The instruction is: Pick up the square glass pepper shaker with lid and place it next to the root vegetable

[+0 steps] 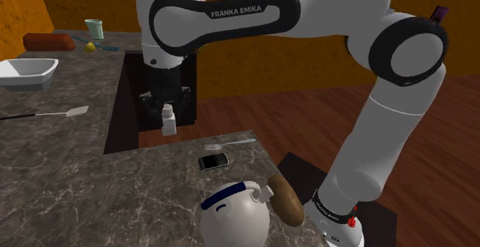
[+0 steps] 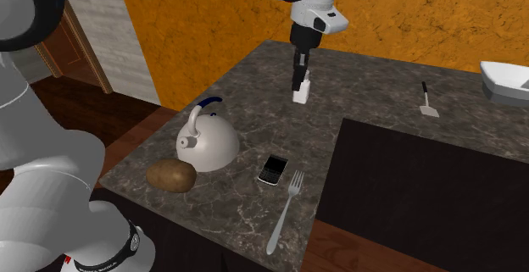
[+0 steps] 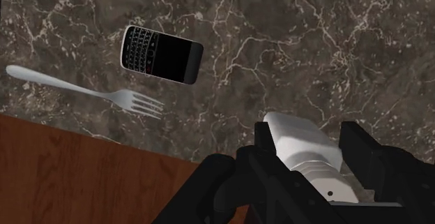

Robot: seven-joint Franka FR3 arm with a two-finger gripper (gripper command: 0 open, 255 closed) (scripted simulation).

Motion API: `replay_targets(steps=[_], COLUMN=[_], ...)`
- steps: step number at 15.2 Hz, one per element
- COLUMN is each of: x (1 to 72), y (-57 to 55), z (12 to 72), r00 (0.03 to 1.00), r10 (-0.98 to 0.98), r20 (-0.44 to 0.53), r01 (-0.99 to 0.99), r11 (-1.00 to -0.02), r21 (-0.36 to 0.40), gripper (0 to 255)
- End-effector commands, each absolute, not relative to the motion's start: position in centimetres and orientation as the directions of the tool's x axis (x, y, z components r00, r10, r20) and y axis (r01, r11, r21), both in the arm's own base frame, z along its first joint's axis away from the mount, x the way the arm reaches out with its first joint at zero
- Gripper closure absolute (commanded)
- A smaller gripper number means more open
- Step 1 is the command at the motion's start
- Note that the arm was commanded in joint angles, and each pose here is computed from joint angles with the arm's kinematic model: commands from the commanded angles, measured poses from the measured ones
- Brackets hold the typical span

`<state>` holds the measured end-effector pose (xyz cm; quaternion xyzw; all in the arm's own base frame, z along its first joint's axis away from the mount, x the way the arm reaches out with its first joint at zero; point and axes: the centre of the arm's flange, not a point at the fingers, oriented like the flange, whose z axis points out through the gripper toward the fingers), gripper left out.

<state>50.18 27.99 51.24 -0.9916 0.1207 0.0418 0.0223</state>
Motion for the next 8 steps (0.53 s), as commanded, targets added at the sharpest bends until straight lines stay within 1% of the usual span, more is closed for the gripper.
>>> replay_targets(steps=[1,8], x=[48.0,39.9], y=[26.6,22.0], z=[51.0,51.0], r00=[0.967,0.967], r10=[-0.239,-0.239], r20=[-0.089,-0.089], r01=[-0.242,-0.242], r11=[-0.970,-0.970], r21=[-0.034,-0.034], gripper=[255,255])
